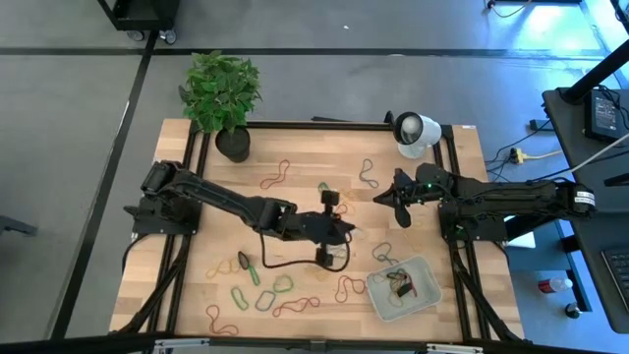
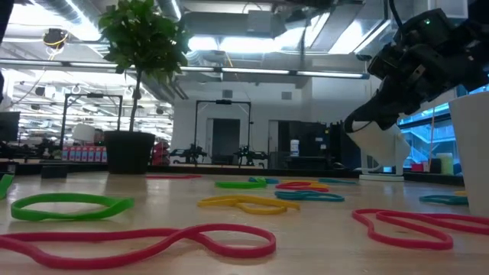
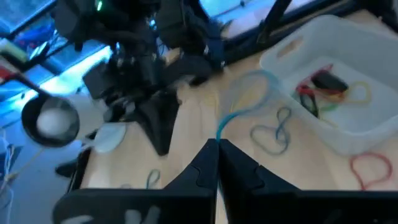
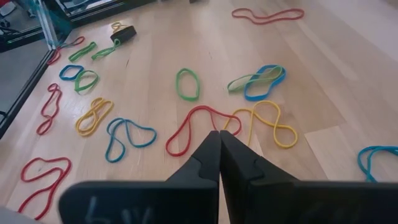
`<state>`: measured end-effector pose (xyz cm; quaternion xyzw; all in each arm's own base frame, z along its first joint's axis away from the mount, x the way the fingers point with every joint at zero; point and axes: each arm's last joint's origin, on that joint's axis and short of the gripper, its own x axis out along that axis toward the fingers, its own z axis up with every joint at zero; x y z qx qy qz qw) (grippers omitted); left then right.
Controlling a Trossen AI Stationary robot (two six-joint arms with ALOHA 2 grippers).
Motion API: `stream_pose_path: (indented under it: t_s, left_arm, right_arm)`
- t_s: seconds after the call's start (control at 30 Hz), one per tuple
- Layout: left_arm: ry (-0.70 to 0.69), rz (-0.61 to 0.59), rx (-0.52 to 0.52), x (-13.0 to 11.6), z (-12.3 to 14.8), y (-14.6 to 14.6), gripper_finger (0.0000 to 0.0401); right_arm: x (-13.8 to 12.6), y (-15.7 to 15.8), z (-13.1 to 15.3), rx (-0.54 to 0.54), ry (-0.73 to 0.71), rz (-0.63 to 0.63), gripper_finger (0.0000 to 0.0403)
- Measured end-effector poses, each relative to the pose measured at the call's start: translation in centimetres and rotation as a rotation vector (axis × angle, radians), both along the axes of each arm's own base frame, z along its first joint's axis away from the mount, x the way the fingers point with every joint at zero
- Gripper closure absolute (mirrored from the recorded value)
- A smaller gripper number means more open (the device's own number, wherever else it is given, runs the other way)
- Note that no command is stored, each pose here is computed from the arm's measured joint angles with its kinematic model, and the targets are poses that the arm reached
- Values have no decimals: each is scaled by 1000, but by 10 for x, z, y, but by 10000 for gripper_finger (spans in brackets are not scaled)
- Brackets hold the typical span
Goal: Pick and place rubber bands into bin
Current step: Put the blue rubber band into the white bin
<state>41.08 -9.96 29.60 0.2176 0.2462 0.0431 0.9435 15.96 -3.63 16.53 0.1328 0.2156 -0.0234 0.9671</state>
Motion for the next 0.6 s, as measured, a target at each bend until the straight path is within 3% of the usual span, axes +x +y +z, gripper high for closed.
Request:
stream_pose_path:
  t_s: [0.6]
  left_arm:
    - [-46, -316, -138, 103, -32, -41, 399]
  right_arm:
    - [0, -2, 0, -9, 2, -30, 396]
